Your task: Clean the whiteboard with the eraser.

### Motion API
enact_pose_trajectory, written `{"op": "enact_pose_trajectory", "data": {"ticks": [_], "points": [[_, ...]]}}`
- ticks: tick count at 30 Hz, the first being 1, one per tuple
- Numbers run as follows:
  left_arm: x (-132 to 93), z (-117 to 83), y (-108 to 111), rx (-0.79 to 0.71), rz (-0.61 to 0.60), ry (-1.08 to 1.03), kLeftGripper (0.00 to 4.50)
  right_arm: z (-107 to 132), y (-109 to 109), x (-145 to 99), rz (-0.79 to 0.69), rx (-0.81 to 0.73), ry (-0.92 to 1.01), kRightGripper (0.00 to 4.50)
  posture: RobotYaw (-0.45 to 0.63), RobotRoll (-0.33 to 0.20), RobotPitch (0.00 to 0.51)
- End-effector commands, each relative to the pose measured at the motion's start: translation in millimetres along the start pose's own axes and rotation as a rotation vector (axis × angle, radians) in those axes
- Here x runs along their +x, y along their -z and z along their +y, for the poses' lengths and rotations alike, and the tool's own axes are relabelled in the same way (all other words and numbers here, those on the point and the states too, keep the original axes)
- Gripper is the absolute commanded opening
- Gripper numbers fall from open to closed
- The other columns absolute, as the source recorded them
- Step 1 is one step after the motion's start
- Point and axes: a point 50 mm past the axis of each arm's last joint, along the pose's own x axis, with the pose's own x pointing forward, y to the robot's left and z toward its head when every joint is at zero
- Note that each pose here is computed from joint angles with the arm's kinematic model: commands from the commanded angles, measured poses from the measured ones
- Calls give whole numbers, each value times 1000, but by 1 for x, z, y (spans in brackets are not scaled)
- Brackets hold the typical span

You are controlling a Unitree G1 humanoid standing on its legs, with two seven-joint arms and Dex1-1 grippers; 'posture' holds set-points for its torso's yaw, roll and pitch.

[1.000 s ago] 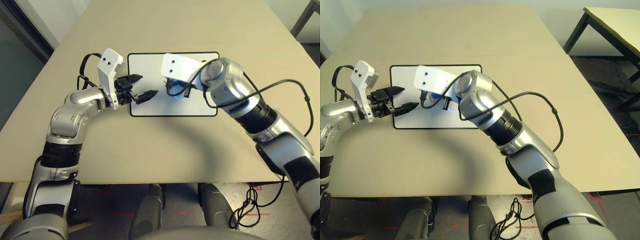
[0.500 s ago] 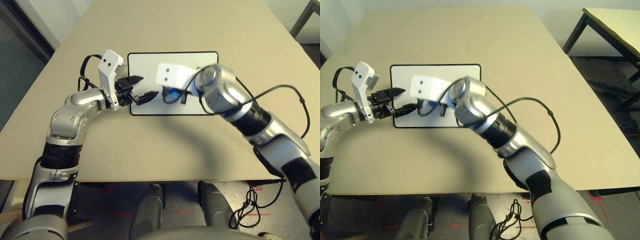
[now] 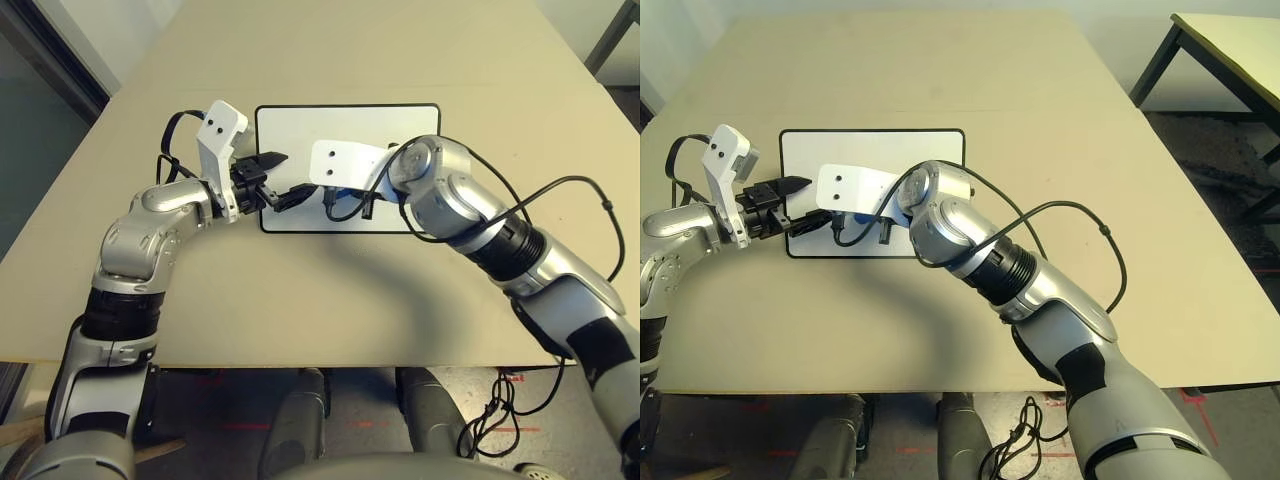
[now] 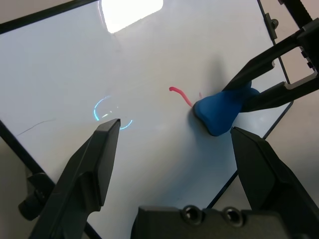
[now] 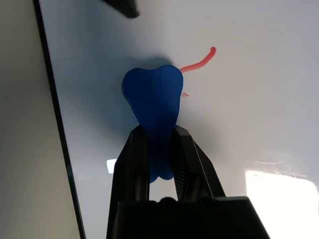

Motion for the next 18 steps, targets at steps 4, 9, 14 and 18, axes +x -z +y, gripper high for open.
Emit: {"op": "enact_pose_trajectory", "data": {"ticks": [4, 9, 14, 18], "points": [[1, -3, 4, -14, 8, 13, 4500, -27, -11, -7, -40, 39, 118, 568, 14, 0, 193], [2, -4, 4, -17, 6, 15, 4500, -2, 2, 0, 13, -3, 14, 568, 13, 0, 193], [1, -4, 4, -17, 7, 13, 4500, 18, 10, -1, 50, -49, -65, 568, 13, 0, 194], [2, -4, 4, -17, 6, 16, 4500, 10, 6, -2, 42, -36, -32, 568, 9, 0, 192]]}}
